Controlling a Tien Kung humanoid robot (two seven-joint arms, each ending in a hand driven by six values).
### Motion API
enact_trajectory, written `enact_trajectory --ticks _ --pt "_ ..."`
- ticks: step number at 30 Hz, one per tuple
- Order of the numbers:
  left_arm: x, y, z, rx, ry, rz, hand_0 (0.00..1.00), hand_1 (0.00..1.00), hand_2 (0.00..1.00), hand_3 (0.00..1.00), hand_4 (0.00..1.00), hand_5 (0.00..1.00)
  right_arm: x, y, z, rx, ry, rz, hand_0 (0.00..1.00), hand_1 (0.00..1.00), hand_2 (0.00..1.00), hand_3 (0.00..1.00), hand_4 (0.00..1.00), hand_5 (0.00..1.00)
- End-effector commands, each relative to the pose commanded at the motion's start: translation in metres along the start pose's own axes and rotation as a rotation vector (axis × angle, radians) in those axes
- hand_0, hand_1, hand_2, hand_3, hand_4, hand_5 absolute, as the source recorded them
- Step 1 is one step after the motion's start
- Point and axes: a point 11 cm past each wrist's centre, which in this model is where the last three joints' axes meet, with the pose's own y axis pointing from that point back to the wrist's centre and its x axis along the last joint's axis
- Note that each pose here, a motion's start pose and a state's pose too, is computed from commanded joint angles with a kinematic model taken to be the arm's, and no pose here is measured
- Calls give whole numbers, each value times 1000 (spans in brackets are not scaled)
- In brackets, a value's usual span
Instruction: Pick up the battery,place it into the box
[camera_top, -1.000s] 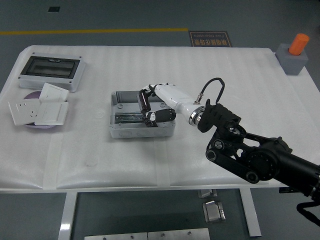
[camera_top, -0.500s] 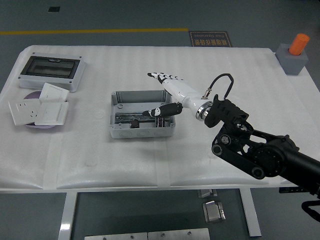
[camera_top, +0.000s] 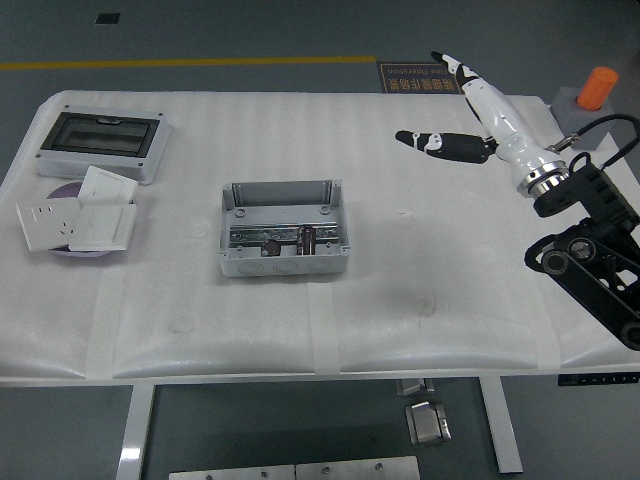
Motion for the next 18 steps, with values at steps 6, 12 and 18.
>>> enact_trajectory --ticks 6,12,18 --pt "-1 -1 -3 7 -3 -3 584 640 482 544 571 317 46 13 38 -93 -24 126 883 782 788 924 896 448" --pt "-1 -1 -4 9 0 -3 584 640 482 544 572 314 77 21 53 -132 -43 223 869 776 783 913 907 448" --pt "-5 -2 -6 13 5 -11 584 641 484 544 573 312 79 22 55 -137 -61 243 861 772 780 918 924 476"
